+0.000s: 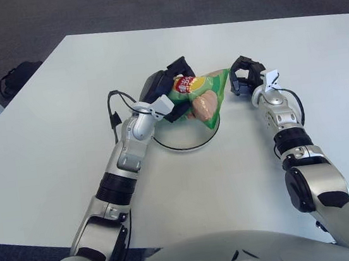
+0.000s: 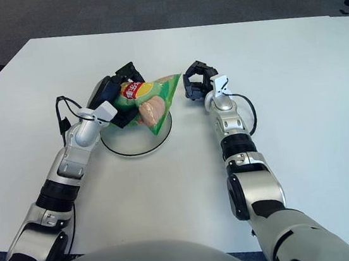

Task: Put the snack into the plate.

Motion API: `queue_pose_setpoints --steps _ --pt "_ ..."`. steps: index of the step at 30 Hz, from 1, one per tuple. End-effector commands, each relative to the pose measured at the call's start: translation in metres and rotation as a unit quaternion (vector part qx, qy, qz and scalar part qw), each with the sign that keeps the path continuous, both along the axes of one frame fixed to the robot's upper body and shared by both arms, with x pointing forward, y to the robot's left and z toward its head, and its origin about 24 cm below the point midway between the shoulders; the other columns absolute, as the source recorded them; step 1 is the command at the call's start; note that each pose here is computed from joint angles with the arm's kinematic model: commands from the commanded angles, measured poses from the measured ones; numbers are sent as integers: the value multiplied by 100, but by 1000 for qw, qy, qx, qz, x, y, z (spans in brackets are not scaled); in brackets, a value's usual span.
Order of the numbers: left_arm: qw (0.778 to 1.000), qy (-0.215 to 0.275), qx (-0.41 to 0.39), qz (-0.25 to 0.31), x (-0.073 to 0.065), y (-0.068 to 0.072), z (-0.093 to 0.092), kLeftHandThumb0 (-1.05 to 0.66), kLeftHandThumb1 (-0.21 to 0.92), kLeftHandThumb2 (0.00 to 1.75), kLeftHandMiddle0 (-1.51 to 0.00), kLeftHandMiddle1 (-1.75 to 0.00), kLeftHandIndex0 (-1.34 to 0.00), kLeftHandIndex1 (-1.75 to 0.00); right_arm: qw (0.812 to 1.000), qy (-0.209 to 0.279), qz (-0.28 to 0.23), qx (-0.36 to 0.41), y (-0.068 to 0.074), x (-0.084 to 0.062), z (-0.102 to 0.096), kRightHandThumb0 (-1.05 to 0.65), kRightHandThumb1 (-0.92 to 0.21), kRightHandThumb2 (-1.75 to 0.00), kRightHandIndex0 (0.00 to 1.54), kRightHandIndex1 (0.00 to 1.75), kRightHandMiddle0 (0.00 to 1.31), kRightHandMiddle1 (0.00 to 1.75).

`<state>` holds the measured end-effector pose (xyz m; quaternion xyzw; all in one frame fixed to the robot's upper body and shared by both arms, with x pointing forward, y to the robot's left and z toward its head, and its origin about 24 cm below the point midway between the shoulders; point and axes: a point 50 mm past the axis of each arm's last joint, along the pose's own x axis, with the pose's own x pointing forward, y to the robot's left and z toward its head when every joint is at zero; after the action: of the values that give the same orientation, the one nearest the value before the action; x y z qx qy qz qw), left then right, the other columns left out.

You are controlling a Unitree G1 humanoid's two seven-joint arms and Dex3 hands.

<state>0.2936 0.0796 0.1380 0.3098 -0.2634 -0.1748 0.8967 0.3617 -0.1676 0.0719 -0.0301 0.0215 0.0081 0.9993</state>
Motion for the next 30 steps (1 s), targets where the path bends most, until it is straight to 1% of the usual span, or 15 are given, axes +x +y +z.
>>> queue_pose_setpoints --steps 1,4,5,6,7,8,9,12,13,14,15,19,23,28,30 --pt "999 24 28 -9 0 4 -12 0 -7 171 -93 -163 -68 -175 999 43 -2 -6 -2 -8 -19 -46 -37 -125 125 175 57 175" --pt "997 37 58 -26 0 4 -14 0 -5 170 -91 -164 -67 -175 999 43 -2 -7 -2 -8 -19 -46 -37 -125 125 175 57 175" --pt "997 42 65 -30 0 4 -15 0 -1 166 -88 -165 -63 -175 999 43 -2 -7 -2 -8 -19 -46 -37 -125 125 175 57 175" --pt "995 49 74 -39 1 5 -15 0 6 159 -83 -168 -56 -175 999 43 -3 -8 -2 -8 -19 -46 -37 -125 125 175 57 175" --pt "994 54 80 -46 1 5 -15 0 17 147 -70 -170 -52 -174 999 43 -3 -9 -1 -8 -19 -46 -38 -124 124 175 57 175" --pt "993 58 85 -53 0 6 -15 0 22 142 -65 -171 -50 -174 999 43 -4 -9 -1 -8 -19 -46 -38 -124 124 175 57 175" --pt "993 61 88 -58 0 6 -14 0 30 131 -57 -171 -47 -172 999 42 -5 -9 -1 -8 -19 -46 -38 -123 124 175 56 175" --pt "989 73 99 -86 -1 6 -13 0 48 108 -44 -168 -40 -168 999 42 -7 -9 -1 -8 -19 -46 -39 -123 123 175 56 175" --pt "987 77 103 -96 -2 7 -13 -18 43 105 -35 -157 -26 -155 999 43 -7 -8 -1 -7 -19 -46 -39 -123 123 175 56 175" --pt "984 82 110 -111 -3 8 -12 -24 41 104 -32 -154 -20 -150 999 43 -8 -7 -1 -7 -19 -46 -39 -123 123 175 56 175" --pt "982 86 114 -121 -4 9 -12 -40 41 98 -25 -135 -13 -137 999 43 -8 -7 -2 -7 -20 -46 -39 -123 123 175 56 175" --pt "978 92 118 -144 -5 12 -11 -66 49 79 -17 -96 -3 -109 999 42 -9 -6 -1 -7 -20 -46 -39 -122 123 175 56 175" --pt "976 84 120 -163 -6 14 -9 -77 58 65 -14 -78 -1 -92 999 42 -8 -6 -1 -7 -20 -46 -39 -122 122 175 56 175" --pt "975 56 120 -181 -6 17 -6 -89 79 38 -8 -36 0 -55 999 42 -6 -10 -1 -6 -19 -46 -39 -123 123 175 56 175" --pt "974 53 116 -188 -6 18 -5 -91 82 34 -7 -28 0 -46 999 42 -5 -11 -1 -6 -19 -46 -39 -123 123 175 56 175"
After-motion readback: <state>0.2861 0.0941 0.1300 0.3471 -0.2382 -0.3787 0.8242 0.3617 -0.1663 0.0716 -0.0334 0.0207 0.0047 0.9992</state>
